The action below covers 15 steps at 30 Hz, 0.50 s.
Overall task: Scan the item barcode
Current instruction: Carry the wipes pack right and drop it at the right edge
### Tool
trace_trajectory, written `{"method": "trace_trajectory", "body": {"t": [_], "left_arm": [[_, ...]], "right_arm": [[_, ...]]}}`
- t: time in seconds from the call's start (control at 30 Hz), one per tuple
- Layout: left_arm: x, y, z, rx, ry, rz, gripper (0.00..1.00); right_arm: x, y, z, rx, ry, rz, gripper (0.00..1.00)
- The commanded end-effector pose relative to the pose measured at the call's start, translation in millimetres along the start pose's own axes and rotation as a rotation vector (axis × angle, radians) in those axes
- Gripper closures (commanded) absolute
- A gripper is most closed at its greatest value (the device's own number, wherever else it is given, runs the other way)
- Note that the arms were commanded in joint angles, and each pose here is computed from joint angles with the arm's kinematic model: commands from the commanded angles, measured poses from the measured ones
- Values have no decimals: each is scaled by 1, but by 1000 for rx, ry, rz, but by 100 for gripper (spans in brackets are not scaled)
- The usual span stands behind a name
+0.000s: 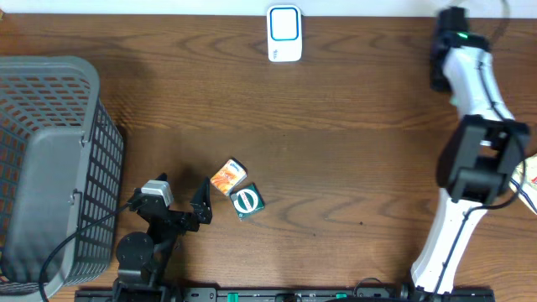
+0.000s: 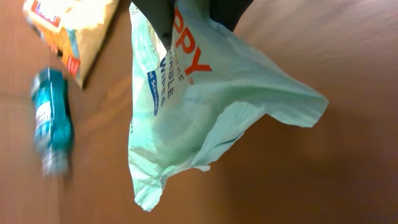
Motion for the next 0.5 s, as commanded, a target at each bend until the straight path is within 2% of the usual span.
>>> {"method": "trace_trajectory", "body": {"t": [0.0,0.1,0.33,0.37,0.43,0.47], "left_arm": [[12,-1,5,-11,-10,39,2],[12,-1,4,-11,-10,38,2],[12,-1,4,-11,-10,38,2],[12,-1,4,-11,-10,38,2],[12,-1,4,-11,-10,38,2],[12,-1,4,-11,-10,38,2]], "right_arm": [[14,-19,-29,-44,-123,33,99],[25,-35,-51,-63,-227,65,99],[47,-53,-88,-20,-330,126,96],[50,-54,-91,-17,-356,137,82],[56,-53,-96,-13,-402,154,32],[57,-51,-98,-11,-422,158,21]]}}
Point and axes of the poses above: each gripper's point midway between its finger pads, its own y axis back along the fingers, its own z axis along the line the jaws close on, x = y × z, the point moved 2 cm from there along y, back along the fingers, and after that the axes turned 6 degrees about y, right-handed, at the moved point
